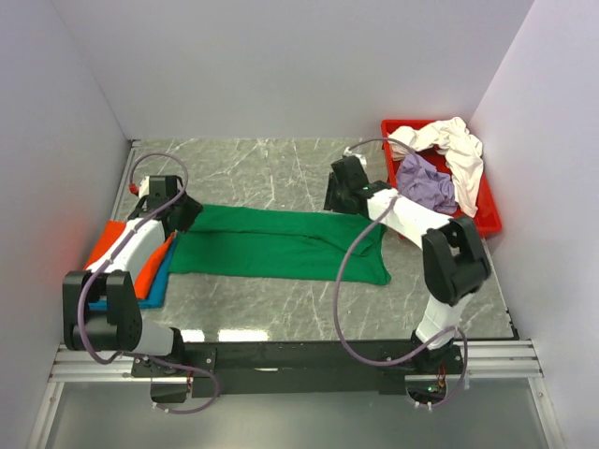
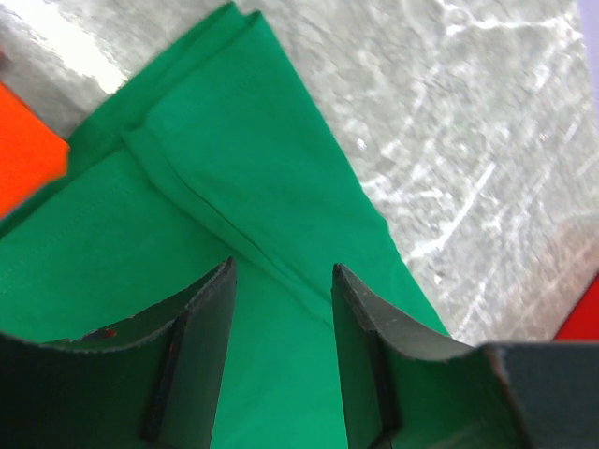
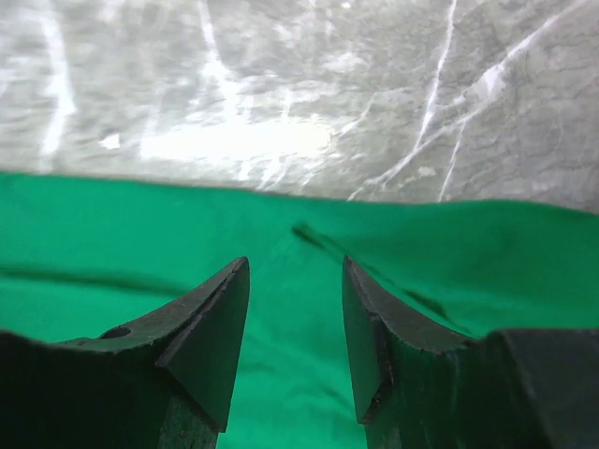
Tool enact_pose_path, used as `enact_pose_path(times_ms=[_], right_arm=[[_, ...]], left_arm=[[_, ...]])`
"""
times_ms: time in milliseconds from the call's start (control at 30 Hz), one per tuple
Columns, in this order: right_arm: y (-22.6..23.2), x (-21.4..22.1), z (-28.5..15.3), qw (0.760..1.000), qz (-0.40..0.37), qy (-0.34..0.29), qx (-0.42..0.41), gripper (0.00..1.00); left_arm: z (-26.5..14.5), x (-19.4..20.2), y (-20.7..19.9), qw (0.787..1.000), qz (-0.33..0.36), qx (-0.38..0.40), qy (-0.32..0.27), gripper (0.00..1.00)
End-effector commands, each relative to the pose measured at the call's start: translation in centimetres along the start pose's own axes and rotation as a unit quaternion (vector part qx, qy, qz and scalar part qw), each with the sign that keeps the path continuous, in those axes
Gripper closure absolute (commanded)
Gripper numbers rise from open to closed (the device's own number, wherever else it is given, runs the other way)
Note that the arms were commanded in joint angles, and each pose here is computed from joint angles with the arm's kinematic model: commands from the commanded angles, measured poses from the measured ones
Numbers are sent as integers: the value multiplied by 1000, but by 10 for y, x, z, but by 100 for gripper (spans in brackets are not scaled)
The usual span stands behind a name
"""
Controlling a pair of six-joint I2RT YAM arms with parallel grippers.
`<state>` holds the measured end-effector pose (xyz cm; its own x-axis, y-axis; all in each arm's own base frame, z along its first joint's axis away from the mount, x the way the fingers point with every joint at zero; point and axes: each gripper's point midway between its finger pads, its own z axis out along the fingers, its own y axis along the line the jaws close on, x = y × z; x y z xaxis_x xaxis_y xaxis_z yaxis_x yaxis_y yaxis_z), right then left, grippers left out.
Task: Fold and stack the t-shirts
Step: Fold the tshirt
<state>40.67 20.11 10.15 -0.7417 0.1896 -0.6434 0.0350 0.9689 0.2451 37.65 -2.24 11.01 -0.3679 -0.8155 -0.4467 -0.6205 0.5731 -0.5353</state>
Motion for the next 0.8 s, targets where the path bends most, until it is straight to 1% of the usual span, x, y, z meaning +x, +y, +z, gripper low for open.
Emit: enact_pose_path(times_ms=[0, 33, 67, 133, 300, 333, 500, 567, 633, 667, 733, 767], right_arm=[[-4, -8, 8, 998, -31, -13, 55, 48], [1, -12, 9, 998, -34, -17, 55, 48], [2, -5, 16, 997, -42, -8, 60, 48], [7, -5, 21, 997, -50, -8, 66, 48], [4, 7, 36, 993, -63, 6, 98, 51], [5, 8, 37, 993, -64, 6, 101, 53], [2, 14, 42, 990, -75, 8, 120, 56], [4, 17, 43, 990, -79, 11, 120, 60], [4, 18, 43, 989, -79, 11, 122, 67], [6, 20, 41, 989, -80, 12, 121, 76], [6, 18, 34, 990, -76, 6, 118, 83], [6, 19, 32, 990, -74, 5, 118, 89]], left_arm=[[-16, 1, -14, 999, 16, 33, -3, 49], [-17, 3, -14, 999, 18, 35, -2, 49], [-19, 3, -15, 999, 20, 37, -2, 49], [-21, 2, -16, 999, 20, 40, -4, 49], [-25, 3, -15, 999, 26, 44, -4, 49], [-24, 4, -15, 999, 26, 43, -3, 49], [-24, 5, -15, 999, 26, 46, -1, 50], [-23, 6, -14, 999, 27, 45, 0, 50], [-23, 7, -13, 999, 27, 43, -1, 50], [-23, 7, -13, 999, 28, 43, -1, 50], [-22, 7, -12, 999, 28, 42, 0, 50], [-22, 7, -12, 999, 28, 42, 0, 50]])
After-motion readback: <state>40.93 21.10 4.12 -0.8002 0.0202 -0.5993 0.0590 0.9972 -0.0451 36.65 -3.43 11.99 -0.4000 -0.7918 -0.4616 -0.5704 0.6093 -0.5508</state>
